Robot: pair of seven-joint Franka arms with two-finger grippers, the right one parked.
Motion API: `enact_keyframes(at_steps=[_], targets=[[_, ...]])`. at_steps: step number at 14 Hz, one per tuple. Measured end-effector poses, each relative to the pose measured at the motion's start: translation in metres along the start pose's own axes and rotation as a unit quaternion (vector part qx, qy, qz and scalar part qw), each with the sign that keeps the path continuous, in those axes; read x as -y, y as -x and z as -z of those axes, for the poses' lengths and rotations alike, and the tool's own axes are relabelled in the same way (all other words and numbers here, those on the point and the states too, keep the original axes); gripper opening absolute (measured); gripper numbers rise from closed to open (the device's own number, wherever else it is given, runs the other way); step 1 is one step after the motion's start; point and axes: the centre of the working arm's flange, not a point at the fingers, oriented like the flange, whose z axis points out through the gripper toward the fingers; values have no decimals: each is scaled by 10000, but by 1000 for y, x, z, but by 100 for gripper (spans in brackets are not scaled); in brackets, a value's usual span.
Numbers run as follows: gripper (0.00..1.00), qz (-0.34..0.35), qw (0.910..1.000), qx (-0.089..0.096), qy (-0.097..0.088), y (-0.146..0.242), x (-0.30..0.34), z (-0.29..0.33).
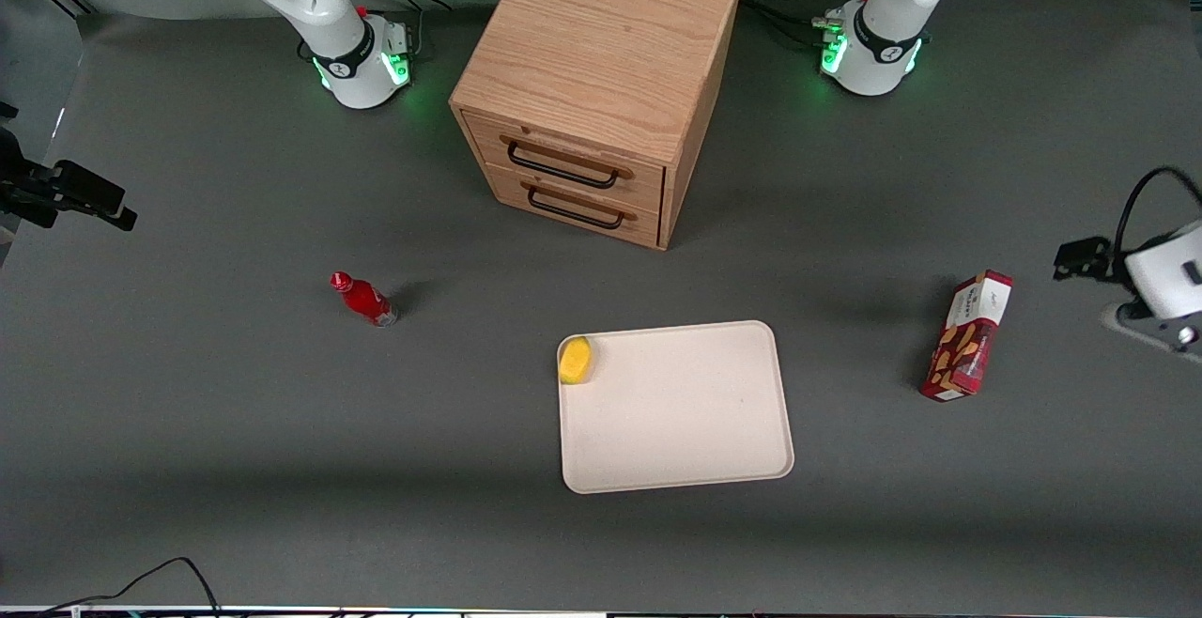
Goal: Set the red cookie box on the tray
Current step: 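Lower the open left gripper over the red plaid shortbread box, then close the left gripper on the shortbread box and lift it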
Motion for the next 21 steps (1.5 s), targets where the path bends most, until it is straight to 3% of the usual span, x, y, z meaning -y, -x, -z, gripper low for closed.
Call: enact_keyframes(at_steps=[4, 6, 9, 12, 15, 18, 21], targets=[[100, -258, 9988, -422, -31, -14, -11, -154], [82, -181, 9980, -610, -58, -9, -18, -203], [46, -119, 9979, -643, -10, -6, -20, -219], [19, -45, 9978, -644, 132, -9, -17, -195], [17, 229, 9972, -552, 458, -15, -14, -127], [17, 870, 9925, -316, 797, -31, -50, 1], [17, 1632, 9822, -271, 895, -58, -130, 87]])
